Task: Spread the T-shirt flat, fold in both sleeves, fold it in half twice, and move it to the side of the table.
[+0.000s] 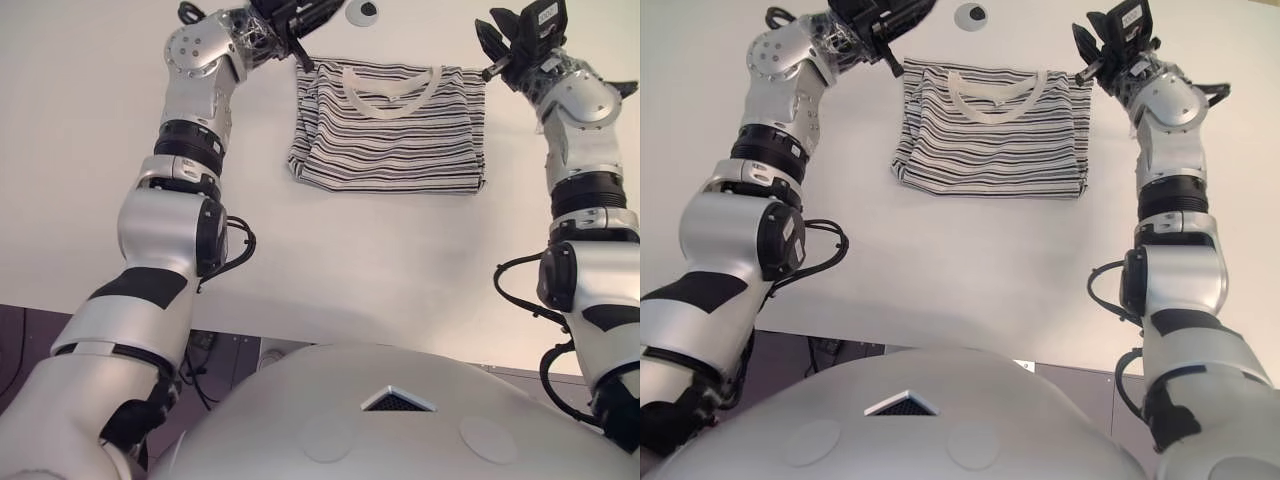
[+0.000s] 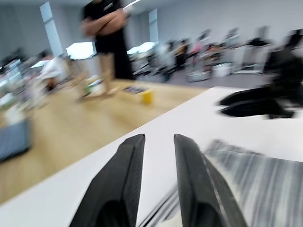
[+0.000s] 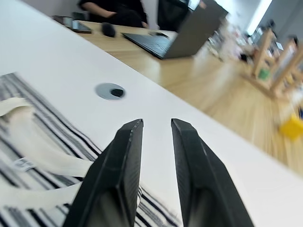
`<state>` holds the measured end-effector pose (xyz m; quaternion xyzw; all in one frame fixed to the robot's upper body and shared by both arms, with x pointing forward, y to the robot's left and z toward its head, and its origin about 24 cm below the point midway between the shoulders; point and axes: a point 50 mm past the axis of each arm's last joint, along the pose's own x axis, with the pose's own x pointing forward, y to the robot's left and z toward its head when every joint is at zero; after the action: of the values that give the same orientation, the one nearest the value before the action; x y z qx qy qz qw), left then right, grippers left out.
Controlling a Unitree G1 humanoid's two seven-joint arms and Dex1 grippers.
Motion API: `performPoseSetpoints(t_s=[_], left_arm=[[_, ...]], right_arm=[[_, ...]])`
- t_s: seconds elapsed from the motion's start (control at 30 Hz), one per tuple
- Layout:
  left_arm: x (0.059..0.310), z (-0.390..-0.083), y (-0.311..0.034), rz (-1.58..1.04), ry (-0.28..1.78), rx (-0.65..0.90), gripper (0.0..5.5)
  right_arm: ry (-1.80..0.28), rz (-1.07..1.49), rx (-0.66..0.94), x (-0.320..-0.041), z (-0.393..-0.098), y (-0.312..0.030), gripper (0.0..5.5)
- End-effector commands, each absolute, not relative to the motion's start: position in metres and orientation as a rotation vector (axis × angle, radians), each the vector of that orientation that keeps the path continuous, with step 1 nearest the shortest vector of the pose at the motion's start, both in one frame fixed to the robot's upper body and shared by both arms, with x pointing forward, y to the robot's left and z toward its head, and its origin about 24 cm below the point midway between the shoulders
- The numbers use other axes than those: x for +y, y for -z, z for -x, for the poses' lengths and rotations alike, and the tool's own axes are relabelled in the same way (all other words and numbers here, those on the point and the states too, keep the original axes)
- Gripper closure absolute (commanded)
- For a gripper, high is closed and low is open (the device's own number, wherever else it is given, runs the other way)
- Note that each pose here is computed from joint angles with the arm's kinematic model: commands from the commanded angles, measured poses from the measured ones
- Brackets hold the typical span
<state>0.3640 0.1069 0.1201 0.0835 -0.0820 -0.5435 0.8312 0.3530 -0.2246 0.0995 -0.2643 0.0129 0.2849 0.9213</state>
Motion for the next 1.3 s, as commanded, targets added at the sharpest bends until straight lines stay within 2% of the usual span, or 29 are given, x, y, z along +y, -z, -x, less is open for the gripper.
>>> performPoseSetpoints(t_s=[0.03, 0.1, 0.17, 0.2, 0.23, 0.27, 0.33, 0.4, 0.43, 0.5, 0.57, 0.63, 0.7, 0.8, 0.9, 0.97, 1.03, 1.1, 1.2, 1.3], left_arm=[[0.105, -0.321, -0.075, -0.594, 1.481, -0.068, 4.43], [0.121, -0.305, -0.049, -0.898, 1.612, 0.094, 4.43], [0.144, -0.307, -0.034, -1.189, 1.596, 0.216, 4.43], [0.152, -0.312, -0.031, -1.321, 1.555, 0.237, 4.43], [0.159, -0.321, -0.033, -1.405, 1.475, 0.245, 4.43], [0.163, -0.333, -0.039, -1.509, 1.37, 0.215, 4.43], [0.171, -0.354, -0.053, -1.736, 1.174, 0.123, 4.43], [0.192, -0.367, -0.065, -2.04, 1.032, 0.022, 4.43], [0.195, -0.368, -0.07, -2.051, 0.988, -0.035, 4.43], [0.191, -0.365, -0.076, -1.822, 0.935, -0.129, 4.43], [0.189, -0.358, -0.08, -1.569, 0.907, -0.188, 4.43], [0.194, -0.352, -0.09, -1.243, 0.874, -0.208, 4.43], [0.209, -0.345, -0.098, -1.008, 0.853, -0.212, 4.43], [0.248, -0.31, -0.087, -0.895, 0.997, -0.091, 4.28], [0.282, -0.268, -0.068, -0.928, 1.166, 0.088, 3.94], [0.288, -0.252, -0.059, -0.909, 1.238, 0.15, 3.6], [0.278, -0.235, -0.042, -0.836, 1.305, 0.168, 3.3], [0.262, -0.227, -0.034, -0.803, 1.358, 0.13, 3.21], [0.235, -0.228, -0.032, -0.794, 1.407, 0.05, 3.21], [0.222, -0.241, -0.026, -0.803, 1.402, 0.043, 3.21]], right_arm=[[-1.125, 0.985, 0.237, -0.217, -0.312, -0.075, 4.43], [-1.286, 1.093, 0.407, -0.21, -0.296, -0.055, 4.43], [-1.451, 1.131, 0.554, -0.192, -0.273, -0.037, 4.43], [-1.522, 1.084, 0.579, -0.178, -0.262, -0.032, 4.43], [-1.605, 0.978, 0.541, -0.156, -0.25, -0.031, 4.43], [-1.661, 0.824, 0.408, -0.123, -0.244, -0.038, 4.43], [-1.623, 0.611, 0.167, -0.08, -0.246, -0.061, 4.43], [-1.463, 0.685, 0.105, -0.085, -0.267, -0.071, 4.43], [-1.378, 0.681, 0.092, -0.092, -0.276, -0.076, 4.43], [-1.208, 0.602, 0.058, -0.118, -0.289, -0.09, 4.43], [-1.118, 0.546, 0.057, -0.142, -0.288, -0.096, 4.43], [-1.044, 0.427, 0.078, -0.165, -0.278, -0.097, 4.43], [-1.034, 0.337, 0.108, -0.181, -0.261, -0.093, 4.43], [-1.081, 0.351, 0.257, -0.207, -0.225, -0.074, 4.39], [-1.132, 0.416, 0.382, -0.229, -0.195, -0.062, 3.98], [-1.124, 0.465, 0.375, -0.233, -0.187, -0.06, 3.61], [-1.14, 0.584, 0.315, -0.229, -0.186, -0.054, 3.27], [-1.18, 0.637, 0.25, -0.218, -0.183, -0.048, 3.24], [-1.242, 0.686, 0.169, -0.197, -0.176, -0.037, 3.24], [-1.289, 0.742, 0.141, -0.182, -0.177, -0.026, 3.24]])
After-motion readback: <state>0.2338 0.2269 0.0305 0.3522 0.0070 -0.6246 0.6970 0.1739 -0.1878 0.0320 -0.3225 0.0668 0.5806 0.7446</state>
